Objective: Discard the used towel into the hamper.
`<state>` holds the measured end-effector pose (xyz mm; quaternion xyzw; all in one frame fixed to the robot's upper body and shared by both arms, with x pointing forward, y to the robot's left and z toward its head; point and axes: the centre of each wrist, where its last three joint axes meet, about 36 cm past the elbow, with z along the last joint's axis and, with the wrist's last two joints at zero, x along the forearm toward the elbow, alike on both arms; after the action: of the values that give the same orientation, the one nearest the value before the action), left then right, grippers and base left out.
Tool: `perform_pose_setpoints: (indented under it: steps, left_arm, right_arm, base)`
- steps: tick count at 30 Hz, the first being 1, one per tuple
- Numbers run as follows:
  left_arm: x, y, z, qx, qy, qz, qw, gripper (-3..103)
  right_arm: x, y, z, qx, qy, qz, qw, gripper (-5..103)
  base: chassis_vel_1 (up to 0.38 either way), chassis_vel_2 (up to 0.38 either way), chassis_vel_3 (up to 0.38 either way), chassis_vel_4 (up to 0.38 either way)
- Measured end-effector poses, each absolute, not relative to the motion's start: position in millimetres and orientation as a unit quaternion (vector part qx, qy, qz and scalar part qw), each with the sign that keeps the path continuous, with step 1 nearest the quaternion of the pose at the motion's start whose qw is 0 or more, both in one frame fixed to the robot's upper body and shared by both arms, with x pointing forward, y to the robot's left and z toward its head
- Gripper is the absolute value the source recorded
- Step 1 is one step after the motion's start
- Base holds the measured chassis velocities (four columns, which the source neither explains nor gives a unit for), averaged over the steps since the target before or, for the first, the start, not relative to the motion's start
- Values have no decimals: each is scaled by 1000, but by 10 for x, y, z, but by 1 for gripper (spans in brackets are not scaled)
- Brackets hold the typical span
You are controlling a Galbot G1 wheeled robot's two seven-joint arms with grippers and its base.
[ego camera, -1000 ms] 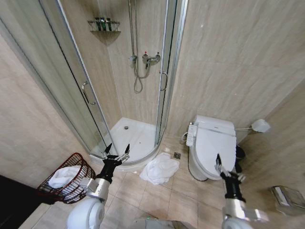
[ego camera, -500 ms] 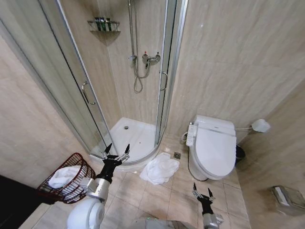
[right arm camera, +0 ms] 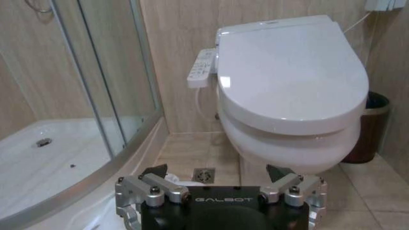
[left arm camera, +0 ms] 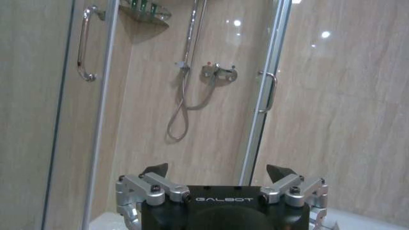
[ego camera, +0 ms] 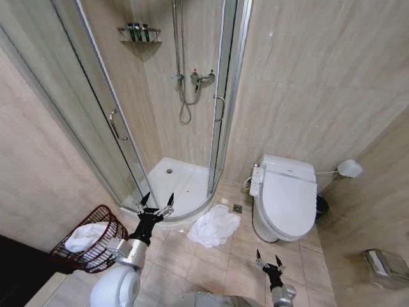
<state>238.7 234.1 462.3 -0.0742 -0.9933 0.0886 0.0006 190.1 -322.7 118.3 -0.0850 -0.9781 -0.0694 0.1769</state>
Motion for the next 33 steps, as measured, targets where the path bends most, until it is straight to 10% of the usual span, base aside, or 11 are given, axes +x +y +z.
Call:
perform_pose_setpoints:
  steps: [33]
  left_arm:
    - [2387, 2341, 4623, -74, -993, 89, 1, 100]
  right_arm:
    - [1642, -3105, 894, -3, -996, -13, 87, 100]
  base:
    - [0, 0, 0, 0]
